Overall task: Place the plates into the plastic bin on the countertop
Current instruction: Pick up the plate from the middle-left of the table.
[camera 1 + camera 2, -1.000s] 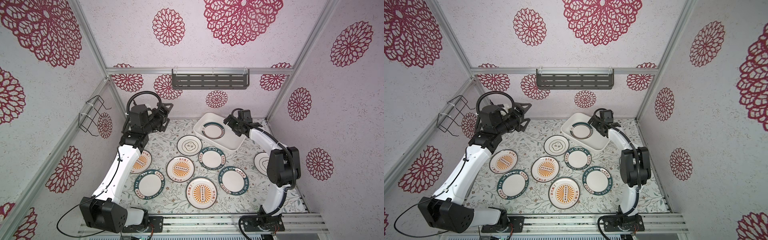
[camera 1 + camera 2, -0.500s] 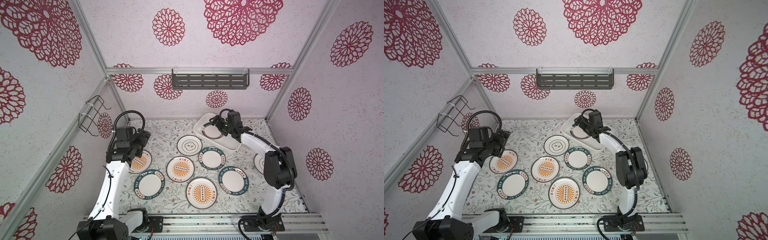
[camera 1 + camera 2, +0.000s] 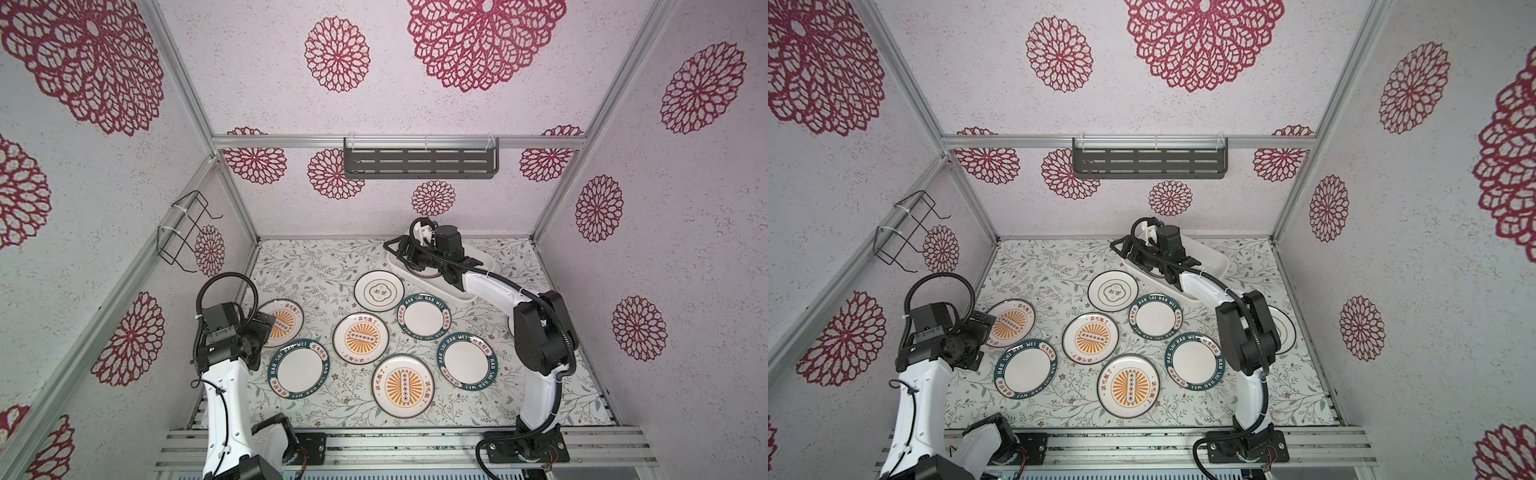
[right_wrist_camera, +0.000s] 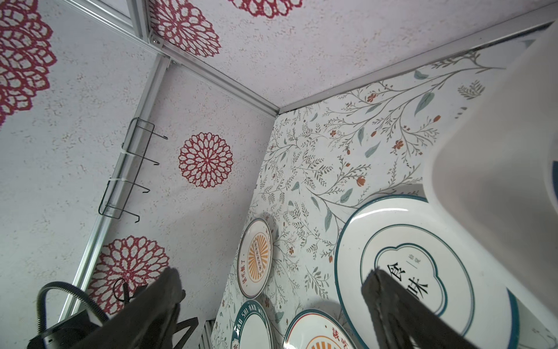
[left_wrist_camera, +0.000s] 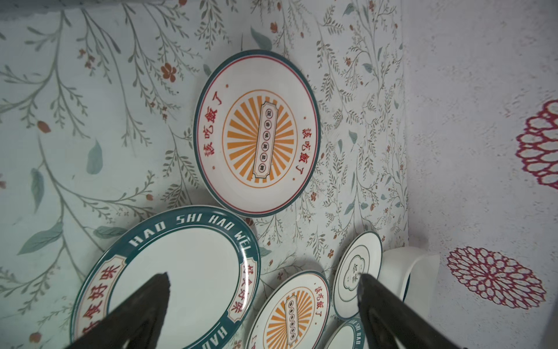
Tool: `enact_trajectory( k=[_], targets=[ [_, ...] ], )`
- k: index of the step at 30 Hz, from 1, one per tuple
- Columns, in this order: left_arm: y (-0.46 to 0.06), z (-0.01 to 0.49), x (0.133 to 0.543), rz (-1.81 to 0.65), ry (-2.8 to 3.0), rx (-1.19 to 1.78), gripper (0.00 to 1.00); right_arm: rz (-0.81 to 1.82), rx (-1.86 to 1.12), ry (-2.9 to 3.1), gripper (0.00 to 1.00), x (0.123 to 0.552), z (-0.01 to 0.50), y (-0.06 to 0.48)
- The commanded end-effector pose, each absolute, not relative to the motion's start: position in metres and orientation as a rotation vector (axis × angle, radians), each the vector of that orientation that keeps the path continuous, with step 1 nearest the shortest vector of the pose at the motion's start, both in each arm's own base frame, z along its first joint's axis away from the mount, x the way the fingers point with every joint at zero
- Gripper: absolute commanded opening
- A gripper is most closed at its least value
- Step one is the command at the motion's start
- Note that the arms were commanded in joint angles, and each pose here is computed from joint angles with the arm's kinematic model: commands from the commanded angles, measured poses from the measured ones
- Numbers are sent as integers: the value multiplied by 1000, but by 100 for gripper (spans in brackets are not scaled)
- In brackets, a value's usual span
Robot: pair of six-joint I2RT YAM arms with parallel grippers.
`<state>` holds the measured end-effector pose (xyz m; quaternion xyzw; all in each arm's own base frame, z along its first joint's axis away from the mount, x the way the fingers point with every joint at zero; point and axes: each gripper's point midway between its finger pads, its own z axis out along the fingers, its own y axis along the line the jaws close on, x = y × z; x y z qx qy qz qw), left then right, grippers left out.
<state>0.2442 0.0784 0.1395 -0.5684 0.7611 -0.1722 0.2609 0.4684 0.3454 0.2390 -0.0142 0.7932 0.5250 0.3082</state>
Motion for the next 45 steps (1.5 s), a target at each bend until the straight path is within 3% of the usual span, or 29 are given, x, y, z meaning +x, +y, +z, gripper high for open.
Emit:
enact_trajectory(
  k=[1,11,16,45],
  targets=[
    [80,128,241,-539,2051,-1553,100,1429,-139,1986,99,450,282,345],
    [94,90,242,-790,1939,-1635,93,1642,-238,1896,99,435,295,373],
    [103,78,240,-779,1967,-1662,91,1759,-289,1825,99,430,308,391],
    [125,18,270,-887,1894,-1750,65,1632,-269,1931,99,429,293,393]
  ],
)
